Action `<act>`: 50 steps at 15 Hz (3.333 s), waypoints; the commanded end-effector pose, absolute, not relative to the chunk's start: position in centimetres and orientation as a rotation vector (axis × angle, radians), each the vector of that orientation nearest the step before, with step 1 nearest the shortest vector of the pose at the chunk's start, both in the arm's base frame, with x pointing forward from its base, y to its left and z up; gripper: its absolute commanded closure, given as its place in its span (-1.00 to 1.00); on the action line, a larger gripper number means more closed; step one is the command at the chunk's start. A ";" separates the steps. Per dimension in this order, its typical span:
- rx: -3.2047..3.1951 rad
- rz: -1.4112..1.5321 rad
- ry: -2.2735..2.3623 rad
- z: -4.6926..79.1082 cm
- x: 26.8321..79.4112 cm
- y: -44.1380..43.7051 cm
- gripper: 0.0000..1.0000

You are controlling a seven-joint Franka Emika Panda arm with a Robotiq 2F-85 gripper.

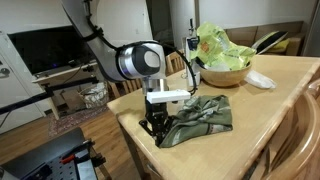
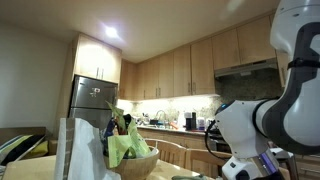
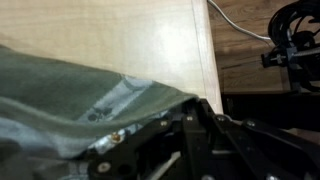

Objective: Move the green towel to the right then fold the green towel

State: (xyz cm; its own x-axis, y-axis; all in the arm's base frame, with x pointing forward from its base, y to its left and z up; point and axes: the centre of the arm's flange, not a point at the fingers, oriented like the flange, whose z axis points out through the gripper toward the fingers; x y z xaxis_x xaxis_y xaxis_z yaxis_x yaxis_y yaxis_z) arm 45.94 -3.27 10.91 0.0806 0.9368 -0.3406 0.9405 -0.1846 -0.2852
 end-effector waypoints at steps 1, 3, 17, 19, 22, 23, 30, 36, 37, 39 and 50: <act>2.301 -0.696 2.012 11.3 46.4 -3.4 0.98; 2.296 -0.672 2.004 12.1 46.4 -3.4 1.00; 2.198 -0.271 1.903 19.9 50.0 -2.5 0.99; 2.197 -0.114 1.873 20.1 50.6 -2.0 0.99; 2.204 -0.058 1.891 20.3 51.7 -1.7 0.96; 2.203 -0.008 1.880 20.5 51.8 -1.5 0.96; 2.147 0.027 2.008 20.4 51.6 -1.2 0.99; 2.078 0.114 2.070 20.2 53.2 -0.4 0.99; 2.089 0.126 2.033 20.3 53.5 -0.4 0.99; 2.095 0.156 1.946 20.5 54.2 -0.9 0.99; 2.139 0.210 1.540 19.5 58.7 -3.3 0.99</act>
State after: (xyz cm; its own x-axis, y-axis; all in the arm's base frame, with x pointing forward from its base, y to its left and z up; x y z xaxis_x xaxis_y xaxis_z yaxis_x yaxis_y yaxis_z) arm 57.67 -4.11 21.26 0.3065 0.9411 -0.1428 0.8735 -0.2184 0.4351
